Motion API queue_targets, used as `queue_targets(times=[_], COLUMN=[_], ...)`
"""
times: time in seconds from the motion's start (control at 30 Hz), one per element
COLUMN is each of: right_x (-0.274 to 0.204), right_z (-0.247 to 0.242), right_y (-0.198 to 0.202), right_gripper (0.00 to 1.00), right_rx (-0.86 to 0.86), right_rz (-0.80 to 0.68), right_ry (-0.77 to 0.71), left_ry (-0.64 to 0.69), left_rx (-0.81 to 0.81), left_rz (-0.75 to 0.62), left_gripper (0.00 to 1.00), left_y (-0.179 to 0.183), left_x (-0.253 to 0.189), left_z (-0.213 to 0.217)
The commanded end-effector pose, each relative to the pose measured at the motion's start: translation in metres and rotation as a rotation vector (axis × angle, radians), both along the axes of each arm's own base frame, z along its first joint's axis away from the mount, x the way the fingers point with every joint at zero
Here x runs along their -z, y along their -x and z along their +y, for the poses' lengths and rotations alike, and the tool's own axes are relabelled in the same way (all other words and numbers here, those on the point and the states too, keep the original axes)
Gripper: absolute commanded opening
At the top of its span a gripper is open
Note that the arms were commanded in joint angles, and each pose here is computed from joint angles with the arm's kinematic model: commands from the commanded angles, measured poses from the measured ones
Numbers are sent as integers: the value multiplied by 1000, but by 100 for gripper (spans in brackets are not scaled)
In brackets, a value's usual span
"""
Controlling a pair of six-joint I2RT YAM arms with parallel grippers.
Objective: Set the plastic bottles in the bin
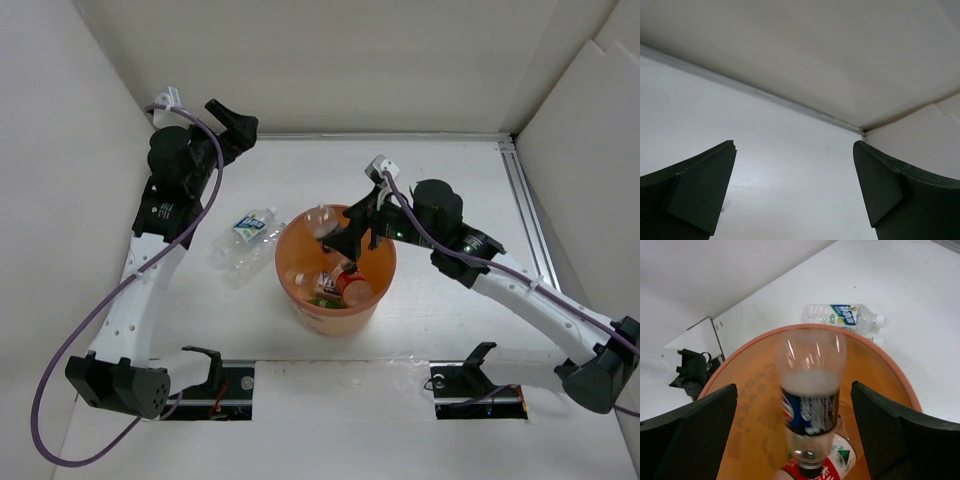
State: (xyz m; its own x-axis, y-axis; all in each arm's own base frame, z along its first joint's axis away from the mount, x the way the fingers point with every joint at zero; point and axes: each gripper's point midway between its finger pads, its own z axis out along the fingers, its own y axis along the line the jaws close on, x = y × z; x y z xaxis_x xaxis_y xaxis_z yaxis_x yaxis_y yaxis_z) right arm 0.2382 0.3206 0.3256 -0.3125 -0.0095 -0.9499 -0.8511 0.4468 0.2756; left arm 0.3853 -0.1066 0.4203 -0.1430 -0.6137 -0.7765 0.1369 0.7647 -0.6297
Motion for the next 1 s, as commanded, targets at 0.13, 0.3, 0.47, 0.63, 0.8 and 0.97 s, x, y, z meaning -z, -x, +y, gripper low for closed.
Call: queue_targets(times=[0.13, 0.3, 0.47, 0.63, 0.8, 0.97], right_x=[-41, -71, -93, -106, -109, -106], right_z=[-27, -47, -62, -72, -78, -84], right_y=[8, 11, 25, 42, 51, 59], right_gripper=[100, 100, 100, 100, 100, 100], right_rx=[131, 183, 185, 149, 139, 130], right_rz=[-119, -199, -252, -309, -326, -332], right_ry=[-53, -51, -82, -110, -117, -124], left_ry=[-65, -159, -330, -397, -447, -509], left_rx=[-62, -93, 60, 66, 74, 41], left_rz=[291, 461, 734, 848, 892, 948], left_gripper=[100, 100, 100, 100, 100, 100], left_y=[3, 6, 7, 0, -4, -4], left_x=[108, 156, 228, 267, 282, 300], left_z=[11, 21, 10, 14, 18, 29])
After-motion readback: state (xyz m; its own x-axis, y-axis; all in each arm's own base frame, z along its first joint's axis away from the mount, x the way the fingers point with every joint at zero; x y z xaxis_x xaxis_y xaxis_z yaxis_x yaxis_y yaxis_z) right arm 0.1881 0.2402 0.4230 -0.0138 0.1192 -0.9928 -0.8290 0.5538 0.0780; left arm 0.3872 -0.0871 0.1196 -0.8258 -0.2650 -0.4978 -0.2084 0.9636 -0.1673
